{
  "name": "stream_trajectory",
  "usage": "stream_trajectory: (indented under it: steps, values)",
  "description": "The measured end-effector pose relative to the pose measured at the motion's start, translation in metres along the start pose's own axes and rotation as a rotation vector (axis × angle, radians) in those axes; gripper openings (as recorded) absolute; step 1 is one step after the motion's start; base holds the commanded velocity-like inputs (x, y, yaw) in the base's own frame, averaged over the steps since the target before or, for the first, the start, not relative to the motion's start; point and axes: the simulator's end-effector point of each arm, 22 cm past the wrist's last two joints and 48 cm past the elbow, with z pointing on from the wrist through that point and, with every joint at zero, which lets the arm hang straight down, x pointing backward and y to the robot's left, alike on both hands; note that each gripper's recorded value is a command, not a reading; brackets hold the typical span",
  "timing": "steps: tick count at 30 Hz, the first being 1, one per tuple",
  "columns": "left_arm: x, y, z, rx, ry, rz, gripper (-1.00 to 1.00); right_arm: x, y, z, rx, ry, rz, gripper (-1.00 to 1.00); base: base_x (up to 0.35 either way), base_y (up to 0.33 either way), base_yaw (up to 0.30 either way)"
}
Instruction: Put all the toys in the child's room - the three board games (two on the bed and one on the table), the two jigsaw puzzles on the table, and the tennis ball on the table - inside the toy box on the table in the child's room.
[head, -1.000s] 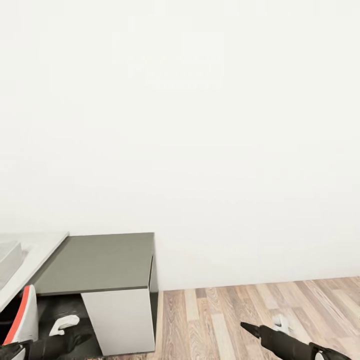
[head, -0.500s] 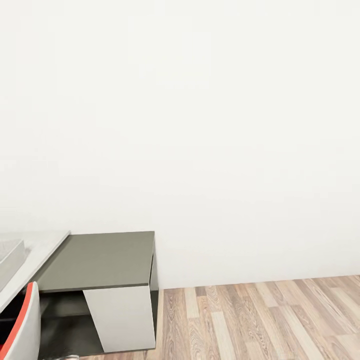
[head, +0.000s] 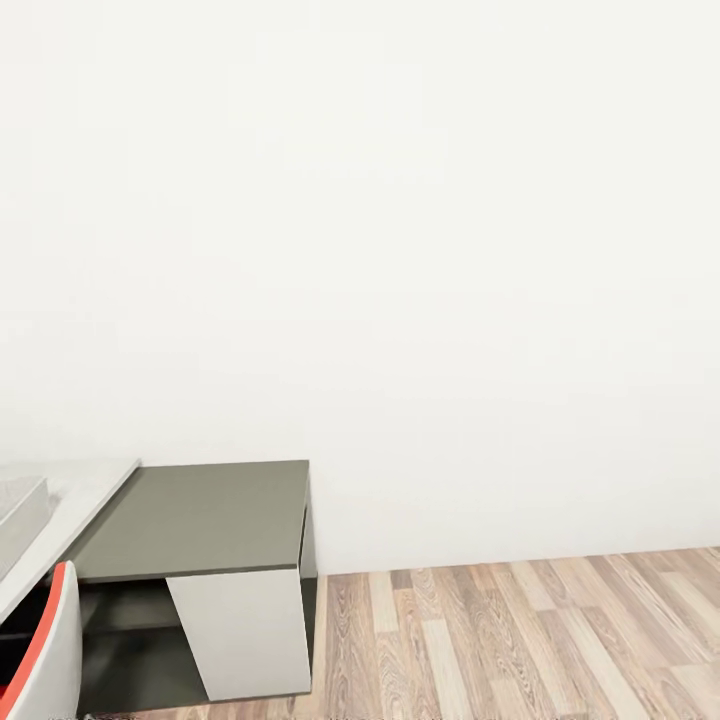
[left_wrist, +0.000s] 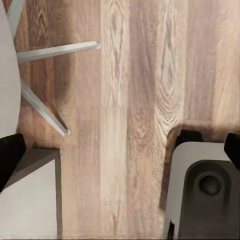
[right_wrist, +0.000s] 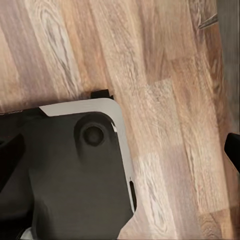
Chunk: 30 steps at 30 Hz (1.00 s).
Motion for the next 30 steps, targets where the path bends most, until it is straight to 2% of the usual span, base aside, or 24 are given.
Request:
stream_trajectory:
  steps: [15,30]
  values:
    - [0.061,-0.003,-0.004,-0.007,0.083,0.023,1.0,0.027,0.002,0.001,0.01,0.018,0.001,1.0,0.0,0.0,0.0]
    - [0.077,-0.005,-0.005,-0.003,0.098,0.027,1.0,0.033,-0.001,0.002,0.017,0.033,0.003,1.0,0.0,0.0,0.0]
